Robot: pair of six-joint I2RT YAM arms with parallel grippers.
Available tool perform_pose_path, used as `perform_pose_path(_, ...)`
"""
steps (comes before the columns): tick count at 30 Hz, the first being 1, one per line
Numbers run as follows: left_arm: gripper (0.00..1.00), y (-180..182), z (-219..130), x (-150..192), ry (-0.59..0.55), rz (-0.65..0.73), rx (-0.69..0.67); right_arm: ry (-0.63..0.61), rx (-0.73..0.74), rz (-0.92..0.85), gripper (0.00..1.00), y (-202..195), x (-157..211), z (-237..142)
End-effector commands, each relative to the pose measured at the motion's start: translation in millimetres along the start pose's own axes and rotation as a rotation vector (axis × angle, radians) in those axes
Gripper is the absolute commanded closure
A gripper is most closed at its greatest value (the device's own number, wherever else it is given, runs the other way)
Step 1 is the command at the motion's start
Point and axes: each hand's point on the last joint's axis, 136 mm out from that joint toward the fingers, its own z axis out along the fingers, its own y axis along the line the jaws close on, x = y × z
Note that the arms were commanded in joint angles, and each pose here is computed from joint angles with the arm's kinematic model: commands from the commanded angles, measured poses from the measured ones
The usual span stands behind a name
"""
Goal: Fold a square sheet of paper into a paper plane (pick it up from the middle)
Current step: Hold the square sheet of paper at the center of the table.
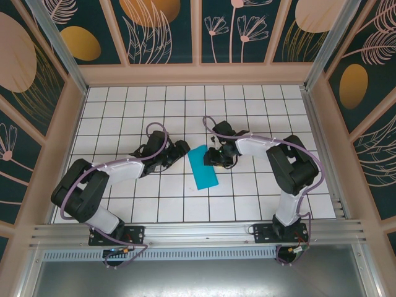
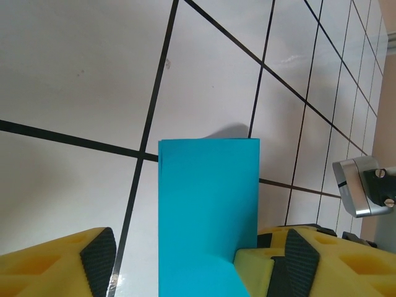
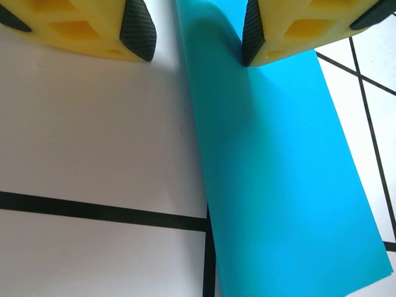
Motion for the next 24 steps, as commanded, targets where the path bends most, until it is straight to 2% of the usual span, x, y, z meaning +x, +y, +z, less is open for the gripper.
perform_pose_path(1, 0.28, -8.0, 4.0, -1.5, 0.019, 0.024, 0.024, 0.11, 0.216, -0.022, 0.51, -60.8, 36.6, 51.9)
perform_pose_path(15, 0.49, -10.1, 14.9, 9.4, 0.083, 0.016, 0.063, 0.106, 0.236, -0.013, 0.51, -61.6, 32.8, 55.2)
perform_pose_path(24, 0.56, -1.9, 16.4, 7.8, 0.064, 0.01, 0.021, 0.124, 0.231, 0.037, 0.51, -65.2, 36.4, 60.4)
